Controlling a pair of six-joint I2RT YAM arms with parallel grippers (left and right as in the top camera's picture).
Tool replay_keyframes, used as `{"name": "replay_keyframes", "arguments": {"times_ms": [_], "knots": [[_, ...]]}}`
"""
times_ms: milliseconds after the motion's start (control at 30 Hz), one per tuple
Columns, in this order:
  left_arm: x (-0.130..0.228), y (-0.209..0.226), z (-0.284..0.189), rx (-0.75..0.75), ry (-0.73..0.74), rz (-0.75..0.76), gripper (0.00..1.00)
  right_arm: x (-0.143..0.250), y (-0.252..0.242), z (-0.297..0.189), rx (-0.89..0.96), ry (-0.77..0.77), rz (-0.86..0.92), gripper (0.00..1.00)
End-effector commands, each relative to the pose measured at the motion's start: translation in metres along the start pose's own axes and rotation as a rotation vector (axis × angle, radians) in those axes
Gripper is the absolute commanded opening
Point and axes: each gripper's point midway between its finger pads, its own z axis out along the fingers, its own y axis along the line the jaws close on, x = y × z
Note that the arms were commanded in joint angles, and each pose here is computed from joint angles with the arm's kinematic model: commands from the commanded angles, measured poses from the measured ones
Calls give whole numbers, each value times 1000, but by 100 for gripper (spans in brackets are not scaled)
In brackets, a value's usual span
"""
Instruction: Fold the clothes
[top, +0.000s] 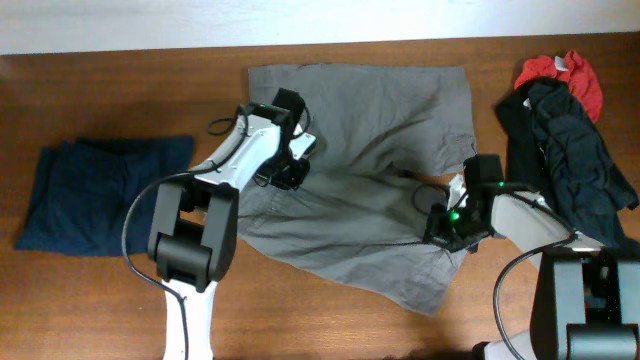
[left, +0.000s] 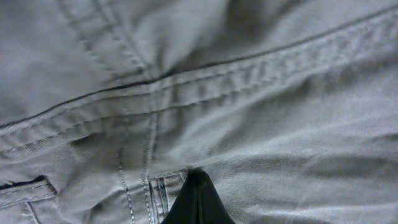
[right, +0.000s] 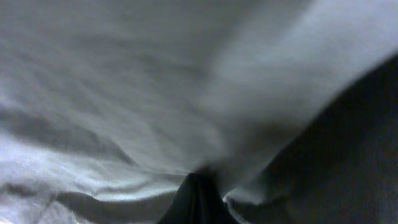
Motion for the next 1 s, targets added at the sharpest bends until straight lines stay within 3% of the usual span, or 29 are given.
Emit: {"name": "replay_keyframes", "arguments": {"times_ms": [0,133,233,367,600,700,833,967], "knots": [[31,59,44,-94,127,-147,0,0,-53,0,249,-73,157,4],[39,79,42,-90,134,-205,1,-3,-92,-14,391,-119,266,4],[44,92,41,-87,138,-240,1,-11,-102,-25,365,-128,322,4],[48,104,40,-89,137,-270,0,-27,-87,-41,232,-105,229,9],[45,108,29,-96,117,-278,1,-47,-81,-69,221,-134,227,9],[36,108,1,-105,75,-275,1,-52,-60,-73,119,-124,150,9],[19,103,-50,-107,-32,-265,2,-54,-8,-77,-166,-112,-54,9],[2,80,-90,-2,-162,-247,14,-45,20,-76,-273,-88,-153,9]]}}
